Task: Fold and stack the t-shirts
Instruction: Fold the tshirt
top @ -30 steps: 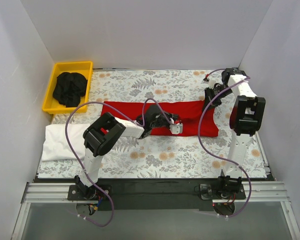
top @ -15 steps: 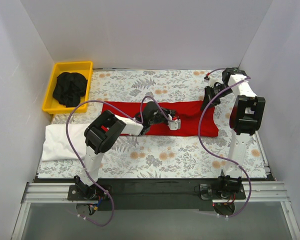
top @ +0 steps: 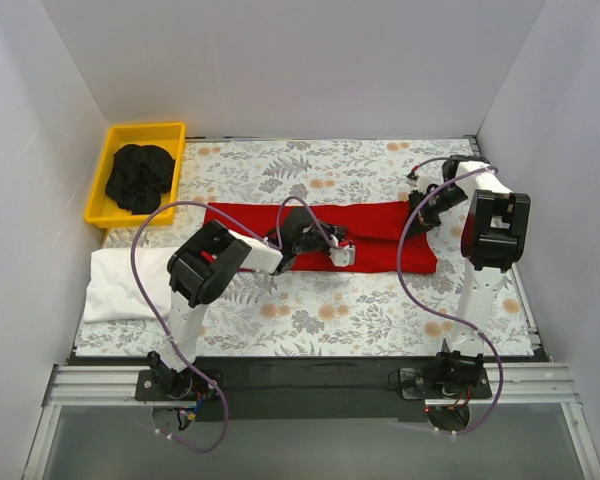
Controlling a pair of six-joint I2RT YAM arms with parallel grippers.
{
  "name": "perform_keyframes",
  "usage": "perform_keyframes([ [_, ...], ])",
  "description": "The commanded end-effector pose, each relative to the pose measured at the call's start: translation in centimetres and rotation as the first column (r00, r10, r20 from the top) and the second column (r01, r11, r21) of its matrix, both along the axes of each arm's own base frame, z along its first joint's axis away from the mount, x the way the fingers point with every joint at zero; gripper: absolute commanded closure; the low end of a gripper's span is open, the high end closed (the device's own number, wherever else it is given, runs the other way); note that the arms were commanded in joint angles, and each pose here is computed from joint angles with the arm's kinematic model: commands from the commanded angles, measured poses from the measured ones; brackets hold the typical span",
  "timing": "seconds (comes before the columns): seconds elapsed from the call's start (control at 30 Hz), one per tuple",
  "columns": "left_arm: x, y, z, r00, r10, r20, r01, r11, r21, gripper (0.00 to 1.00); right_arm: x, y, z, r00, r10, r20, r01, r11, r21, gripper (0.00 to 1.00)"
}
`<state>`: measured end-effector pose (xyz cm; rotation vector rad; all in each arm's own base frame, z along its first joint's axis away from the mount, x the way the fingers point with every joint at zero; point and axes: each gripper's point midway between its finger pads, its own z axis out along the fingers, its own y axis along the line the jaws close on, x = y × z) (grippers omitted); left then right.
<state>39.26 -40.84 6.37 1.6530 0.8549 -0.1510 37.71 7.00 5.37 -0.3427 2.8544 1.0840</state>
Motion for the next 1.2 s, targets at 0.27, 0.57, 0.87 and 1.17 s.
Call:
perform_keyframes([
  [0.27,-1.7,0.4,2.5,0.992,-0.04,-0.117,0.037,0.999,-0.026,0.66,0.5,-0.8,2.3,0.996,0.006,0.094,-0.001,0.999,-0.052,0.79],
  [0.57,-2.2,5.5,8.8,0.876,0.144,-0.46,-0.179,0.983,-0.034,0.64,0.3,-2.3,6.1,0.966,0.074,0.246,-0.025,0.98,-0.199,0.78],
  [0.87,-1.4,13.4,7.3,0.348,0.467,-0.813,-0.49,0.83,0.267,0.71,-0.9,1.0,3.8,0.941,0.233,0.245,-0.122,0.91,-0.397,0.84],
  [1.17,-2.4,19.3,5.9,0.126,0.545,-0.829,-0.571,0.723,0.389,0.73,0.8,2.1,-0.8,0.927,0.33,0.181,-0.193,0.829,-0.525,0.91],
])
